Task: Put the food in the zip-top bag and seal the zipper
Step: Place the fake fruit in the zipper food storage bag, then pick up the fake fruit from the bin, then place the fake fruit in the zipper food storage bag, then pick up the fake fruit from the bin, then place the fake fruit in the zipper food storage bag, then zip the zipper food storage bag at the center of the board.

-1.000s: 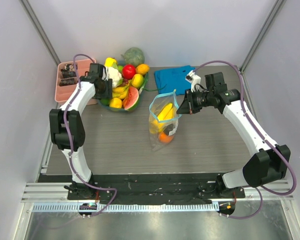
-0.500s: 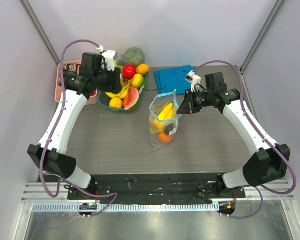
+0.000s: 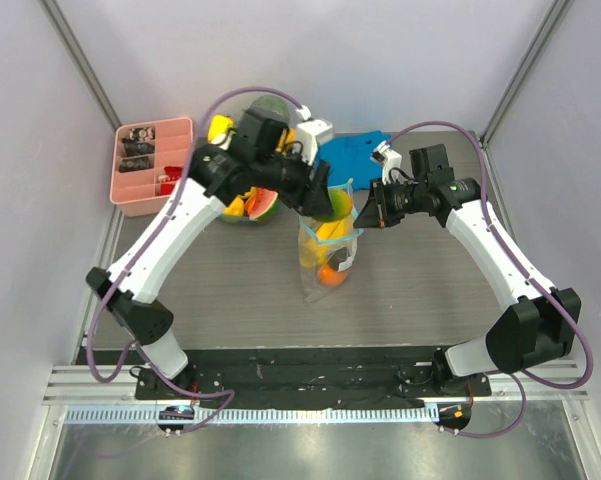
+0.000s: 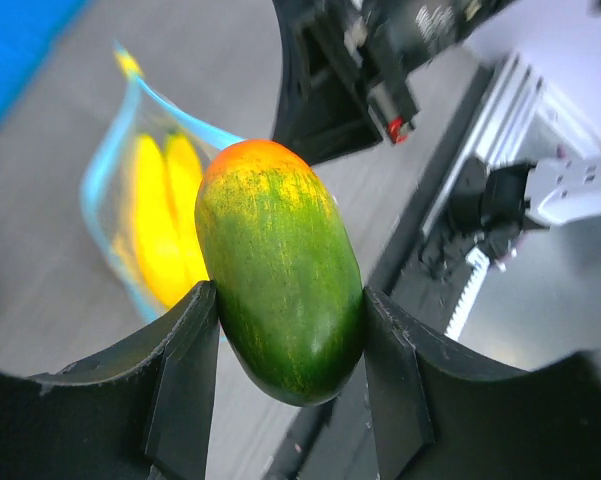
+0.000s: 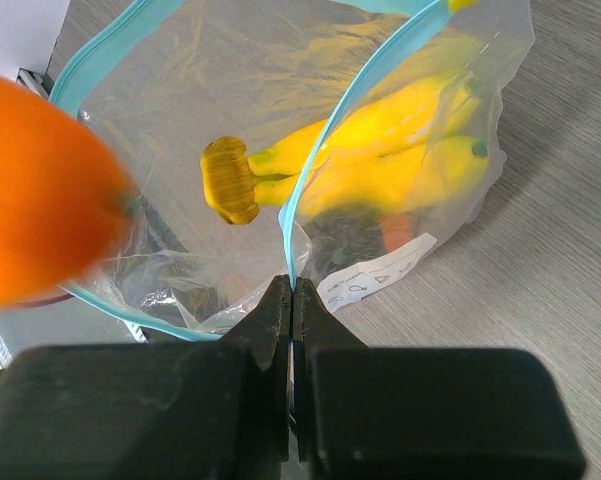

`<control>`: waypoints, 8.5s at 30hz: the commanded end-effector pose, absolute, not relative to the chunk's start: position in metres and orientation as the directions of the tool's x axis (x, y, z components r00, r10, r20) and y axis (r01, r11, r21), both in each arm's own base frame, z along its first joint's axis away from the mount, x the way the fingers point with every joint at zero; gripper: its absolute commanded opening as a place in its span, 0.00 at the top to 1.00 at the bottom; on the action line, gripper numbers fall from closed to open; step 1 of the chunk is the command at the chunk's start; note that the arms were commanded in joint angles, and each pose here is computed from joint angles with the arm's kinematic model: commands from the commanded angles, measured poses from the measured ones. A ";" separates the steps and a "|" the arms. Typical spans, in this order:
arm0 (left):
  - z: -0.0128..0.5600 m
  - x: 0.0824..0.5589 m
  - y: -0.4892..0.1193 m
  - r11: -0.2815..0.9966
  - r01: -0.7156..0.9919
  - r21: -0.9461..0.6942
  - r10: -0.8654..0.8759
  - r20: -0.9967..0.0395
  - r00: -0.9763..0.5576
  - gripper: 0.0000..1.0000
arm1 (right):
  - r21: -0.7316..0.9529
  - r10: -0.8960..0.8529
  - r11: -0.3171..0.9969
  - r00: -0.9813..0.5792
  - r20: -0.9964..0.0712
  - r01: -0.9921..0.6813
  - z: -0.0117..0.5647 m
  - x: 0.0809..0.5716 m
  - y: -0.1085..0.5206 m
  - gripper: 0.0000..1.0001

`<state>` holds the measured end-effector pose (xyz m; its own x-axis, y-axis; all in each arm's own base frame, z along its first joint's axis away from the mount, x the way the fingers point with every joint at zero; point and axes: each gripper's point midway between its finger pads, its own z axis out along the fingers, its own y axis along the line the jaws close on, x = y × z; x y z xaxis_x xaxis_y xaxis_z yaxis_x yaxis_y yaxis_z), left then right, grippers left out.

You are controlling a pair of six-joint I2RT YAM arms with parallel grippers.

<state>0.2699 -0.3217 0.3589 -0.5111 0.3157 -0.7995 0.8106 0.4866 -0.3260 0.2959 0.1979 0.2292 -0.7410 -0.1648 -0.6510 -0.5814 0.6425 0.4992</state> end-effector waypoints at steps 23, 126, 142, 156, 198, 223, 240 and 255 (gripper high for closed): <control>0.201 0.335 -0.392 0.751 0.541 -0.379 0.217 -0.632 -0.744 0.81 | 0.460 -0.162 0.599 -0.661 -0.732 -0.656 0.251 0.295 0.206 0.99; 0.327 0.385 -0.305 0.646 0.626 -0.436 0.039 -0.800 -0.598 0.66 | 0.368 -0.253 0.631 -0.630 -0.734 -0.683 0.235 0.310 0.199 0.99; 0.280 0.344 -0.341 0.549 0.545 -0.633 0.050 -0.626 -0.778 0.00 | 0.354 -0.244 0.612 -0.595 -0.766 -0.707 0.250 0.301 0.200 0.99; 0.281 0.531 -0.208 0.917 0.394 -0.067 0.119 -0.896 -0.429 0.00 | 0.350 -0.249 0.607 -0.588 -0.769 -0.714 0.248 0.302 0.200 0.99; 0.335 0.477 -0.238 0.764 0.608 -0.216 0.040 -0.925 -0.378 0.60 | 0.349 -0.263 0.617 -0.603 -0.753 -0.705 0.240 0.302 0.198 0.99; 0.234 0.295 -0.390 0.381 0.535 -0.755 0.184 -0.505 -0.843 0.57 | 0.266 -0.288 0.643 -0.549 -0.785 -0.718 0.239 0.298 0.186 0.99; 0.288 0.333 -0.301 0.605 0.665 -0.438 0.164 -0.749 -0.642 0.00 | 0.254 -0.302 0.618 -0.523 -0.797 -0.744 0.241 0.286 0.185 0.99; 0.189 0.349 -0.297 0.678 0.640 -0.362 0.376 -0.577 -0.725 0.25 | 0.262 -0.300 0.609 -0.523 -0.798 -0.749 0.243 0.288 0.187 0.99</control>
<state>0.3625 -0.2936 0.1950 -0.7360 0.2979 -0.6078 0.6023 0.6981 -0.3871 0.2876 0.1832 0.2268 -0.5808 -0.3066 -0.7541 -0.7141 0.6366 0.2912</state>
